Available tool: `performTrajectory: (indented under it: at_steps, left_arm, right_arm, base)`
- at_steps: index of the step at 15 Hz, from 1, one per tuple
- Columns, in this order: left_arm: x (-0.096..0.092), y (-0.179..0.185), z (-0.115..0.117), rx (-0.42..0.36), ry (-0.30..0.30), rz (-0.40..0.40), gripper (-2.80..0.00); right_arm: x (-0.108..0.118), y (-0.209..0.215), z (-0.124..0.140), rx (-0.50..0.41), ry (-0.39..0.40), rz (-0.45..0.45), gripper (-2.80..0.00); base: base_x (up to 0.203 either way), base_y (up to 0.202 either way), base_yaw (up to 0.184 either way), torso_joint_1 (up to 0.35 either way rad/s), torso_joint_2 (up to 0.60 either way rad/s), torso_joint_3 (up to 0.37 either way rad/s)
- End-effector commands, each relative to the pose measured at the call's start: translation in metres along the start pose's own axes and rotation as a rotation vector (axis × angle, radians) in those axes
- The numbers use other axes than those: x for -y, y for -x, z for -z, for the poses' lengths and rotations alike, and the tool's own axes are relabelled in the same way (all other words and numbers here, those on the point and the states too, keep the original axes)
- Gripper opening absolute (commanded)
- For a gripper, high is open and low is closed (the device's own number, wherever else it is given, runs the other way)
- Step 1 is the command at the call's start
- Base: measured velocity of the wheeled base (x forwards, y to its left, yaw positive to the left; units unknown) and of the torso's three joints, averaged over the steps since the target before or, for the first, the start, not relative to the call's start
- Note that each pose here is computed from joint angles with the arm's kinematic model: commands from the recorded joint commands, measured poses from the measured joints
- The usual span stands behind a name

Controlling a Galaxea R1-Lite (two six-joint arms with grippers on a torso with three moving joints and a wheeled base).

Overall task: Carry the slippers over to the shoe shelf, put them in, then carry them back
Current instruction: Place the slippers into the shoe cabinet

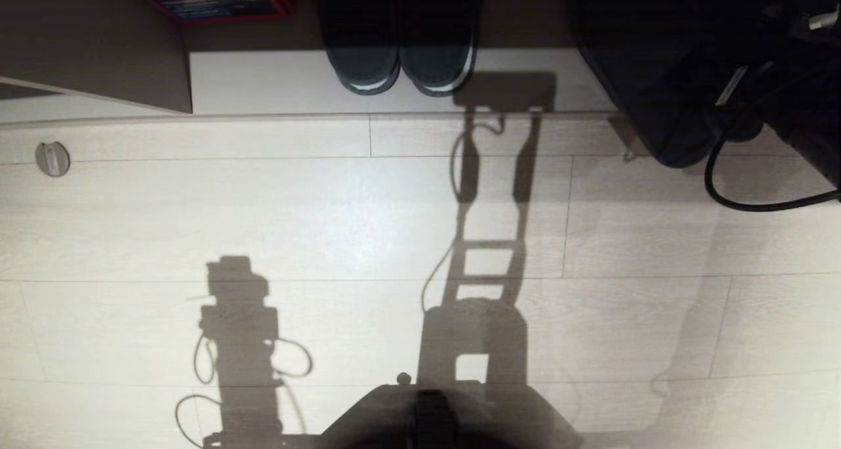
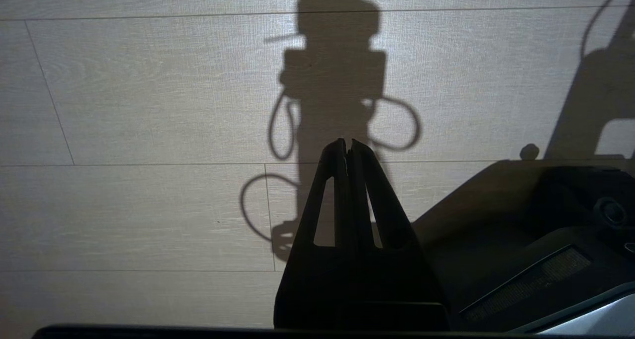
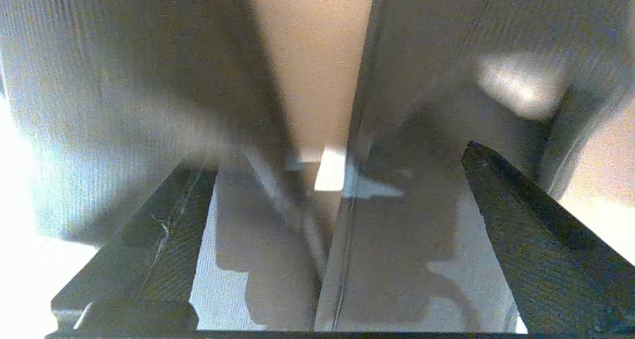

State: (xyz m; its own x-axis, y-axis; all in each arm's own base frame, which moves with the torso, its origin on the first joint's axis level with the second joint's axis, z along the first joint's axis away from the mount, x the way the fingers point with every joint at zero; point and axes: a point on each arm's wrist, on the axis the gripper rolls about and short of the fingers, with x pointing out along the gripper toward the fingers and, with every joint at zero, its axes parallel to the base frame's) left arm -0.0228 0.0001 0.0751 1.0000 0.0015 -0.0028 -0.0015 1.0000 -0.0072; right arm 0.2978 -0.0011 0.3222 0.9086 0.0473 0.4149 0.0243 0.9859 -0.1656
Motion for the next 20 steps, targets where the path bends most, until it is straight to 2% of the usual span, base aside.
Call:
performTrajectory:
  at_steps: [1,4,8,9,11,13,15,18,20]
  left_arm:
    - [0.000,0.000,0.000,0.000,0.000,-0.002,-2.80]
    - [0.000,0.000,0.000,0.000,0.000,0.000,-2.80]
    - [0.000,0.000,0.000,0.000,0.000,-0.001,-2.80]
    - [0.000,0.000,0.000,0.000,0.000,0.000,-2.80]
    - [0.000,0.000,0.000,0.000,0.000,0.000,-2.80]
    - [0.000,0.000,0.000,0.000,0.000,-0.002,-2.80]
    - [0.000,0.000,0.000,0.000,0.000,0.000,-2.80]
    - [0.000,0.000,0.000,0.000,0.000,-0.001,-2.80]
    - [0.000,0.000,0.000,0.000,0.000,-0.002,-2.80]
  right_arm:
    - [0.000,0.006,0.001,-0.010,0.001,-0.003,0.00]
    - [-0.001,0.019,-0.001,-0.023,0.006,-0.015,0.00]
    - [-0.002,0.047,-0.008,-0.040,0.052,-0.042,0.00]
    - [-0.004,0.052,-0.007,-0.048,0.057,-0.069,0.00]
    - [-0.009,0.066,-0.003,-0.063,0.042,-0.205,0.00]
    - [-0.013,0.071,-0.004,-0.068,0.031,-0.229,0.00]
    - [-0.026,0.077,-0.004,-0.137,0.002,-0.277,0.00]
    - [-0.045,0.064,0.000,-0.158,-0.013,-0.295,0.00]
    - [-0.067,0.049,-0.002,-0.151,-0.029,-0.289,0.00]
  base:
    - [0.000,0.000,0.000,0.000,0.00,0.000]
    - [0.000,0.000,0.000,0.000,0.00,0.000]
    - [0.000,0.000,0.000,0.000,0.00,0.000]
    - [0.000,0.000,0.000,0.000,0.00,0.000]
    - [0.000,0.000,0.000,0.000,0.00,0.000]
    - [0.000,0.000,0.000,0.000,0.00,0.000]
    - [0.000,0.000,0.000,0.000,0.00,0.000]
    - [0.000,0.000,0.000,0.000,0.00,0.000]
    - [0.000,0.000,0.000,0.000,0.00,0.000]
